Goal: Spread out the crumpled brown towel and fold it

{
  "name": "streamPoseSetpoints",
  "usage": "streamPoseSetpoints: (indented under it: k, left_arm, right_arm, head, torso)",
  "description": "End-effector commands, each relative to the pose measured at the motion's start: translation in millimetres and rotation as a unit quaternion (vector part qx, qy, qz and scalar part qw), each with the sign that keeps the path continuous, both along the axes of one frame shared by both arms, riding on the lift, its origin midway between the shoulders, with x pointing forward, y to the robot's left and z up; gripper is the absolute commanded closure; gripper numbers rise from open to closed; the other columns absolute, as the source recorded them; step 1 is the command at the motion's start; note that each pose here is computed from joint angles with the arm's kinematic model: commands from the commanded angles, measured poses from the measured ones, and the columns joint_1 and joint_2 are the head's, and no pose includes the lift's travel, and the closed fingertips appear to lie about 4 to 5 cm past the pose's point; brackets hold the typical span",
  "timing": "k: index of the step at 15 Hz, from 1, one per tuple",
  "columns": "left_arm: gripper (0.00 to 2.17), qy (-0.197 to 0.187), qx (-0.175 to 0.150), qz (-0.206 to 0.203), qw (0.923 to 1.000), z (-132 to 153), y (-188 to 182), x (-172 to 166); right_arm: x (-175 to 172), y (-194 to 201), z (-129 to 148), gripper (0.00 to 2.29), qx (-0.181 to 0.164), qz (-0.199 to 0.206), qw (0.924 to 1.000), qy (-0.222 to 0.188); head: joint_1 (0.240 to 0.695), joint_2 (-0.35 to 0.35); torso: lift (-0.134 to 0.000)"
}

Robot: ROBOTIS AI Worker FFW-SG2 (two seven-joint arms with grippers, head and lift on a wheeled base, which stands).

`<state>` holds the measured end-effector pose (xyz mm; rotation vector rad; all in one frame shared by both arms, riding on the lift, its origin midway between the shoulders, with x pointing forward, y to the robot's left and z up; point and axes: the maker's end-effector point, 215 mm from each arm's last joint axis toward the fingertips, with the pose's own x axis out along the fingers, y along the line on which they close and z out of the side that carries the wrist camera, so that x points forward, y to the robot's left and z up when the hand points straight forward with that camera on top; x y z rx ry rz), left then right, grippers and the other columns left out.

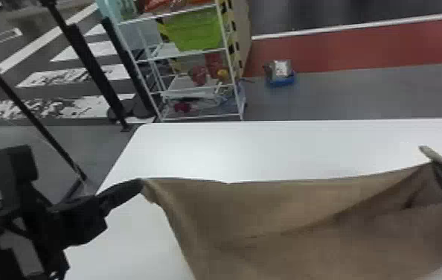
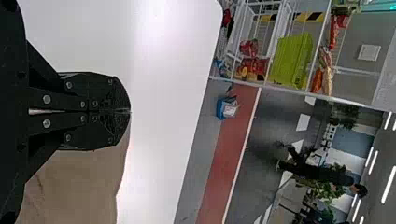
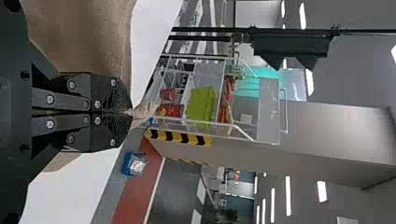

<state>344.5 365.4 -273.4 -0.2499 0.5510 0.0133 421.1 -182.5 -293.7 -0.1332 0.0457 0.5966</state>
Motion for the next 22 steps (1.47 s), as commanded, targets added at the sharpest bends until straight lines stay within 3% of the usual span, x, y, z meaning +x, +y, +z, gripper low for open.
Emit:
streamPoseSetpoints:
  k: [1,5,7,8,9,10,11,14,17,19,20,22]
  left_arm:
    - [1.88,0.009,-0.004,0.002,0.9999,-5.6,-0.1,-2.8]
    - [1.88,0.009,-0.003,0.001,1.0000,-5.3,-2.4,-2.0]
    - [1.88,0.010,-0.003,0.003,0.9999,-5.7,-0.2,-2.7]
    - [1.88,0.011,-0.003,0.006,0.9999,-6.4,1.5,-3.7]
    - [1.88,0.010,-0.002,0.006,0.9999,-5.9,1.2,-3.6]
    - [1.88,0.011,-0.002,0.011,0.9999,-6.2,4.0,-4.7]
    - [1.88,0.010,-0.002,0.013,0.9999,-5.4,6.0,-5.7]
    - [1.88,0.009,0.003,0.025,0.9996,-4.0,14.5,-8.5]
    - [1.88,0.010,0.004,0.025,0.9996,-3.7,13.4,-9.8]
    - [1.88,0.011,0.004,0.025,0.9996,-4.7,13.4,-10.6]
    - [1.88,0.012,0.004,0.025,0.9996,-5.3,13.4,-11.1]
    - [1.88,0.012,0.004,0.025,0.9996,-5.3,13.4,-11.1]
  right_arm:
    - [-9.0,-53.5,-16.0,2.12,-0.007,-0.010,0.9999,0.003]
    - [-15.3,-102.3,-93.4,2.11,-0.043,-0.033,0.9959,0.072]
    - [-19.5,-109.5,-115.6,1.85,-0.041,-0.032,0.9940,0.097]
    - [-30.1,-100.3,-126.0,1.67,-0.032,-0.002,0.9916,0.126]
    - [-34.9,-95.6,-123.4,1.22,-0.018,0.015,0.9907,0.134]
    - [-36.4,-96.7,-112.6,0.31,0.003,0.021,0.9917,0.126]
    - [-35.9,-105.4,-104.2,0.00,0.019,0.015,0.9925,0.120]
    - [-29.9,-135.9,-86.2,0.03,0.024,-0.016,0.9947,0.099]
    - [-24.5,-197.0,-54.0,0.05,0.028,-0.075,0.9945,0.068]
    - [-29.4,-233.4,-50.3,0.05,0.015,-0.111,0.9918,0.062]
    - [-32.2,-250.0,-49.8,0.06,0.015,-0.127,0.9900,0.060]
    - [-29.0,-265.3,-49.3,0.07,0.011,-0.147,0.9874,0.057]
  head:
    - [0.695,0.283]
    - [0.695,0.183]
    - [0.695,0.145]
    - [0.695,0.131]
    - [0.695,0.124]
    - [0.695,0.135]
    - [0.695,0.144]
    - [0.695,0.129]
    - [0.695,0.095]
    - [0.695,0.050]
    - [0.695,-0.006]
    - [0.695,-0.054]
  torso:
    - [-0.124]
    - [-0.124]
    - [-0.124]
    - [-0.124]
    - [-0.124]
    - [-0.124]
    - [-0.124]
    - [-0.124]
    - [-0.124]
    - [-0.124]
    - [-0.124]
    - [-0.124]
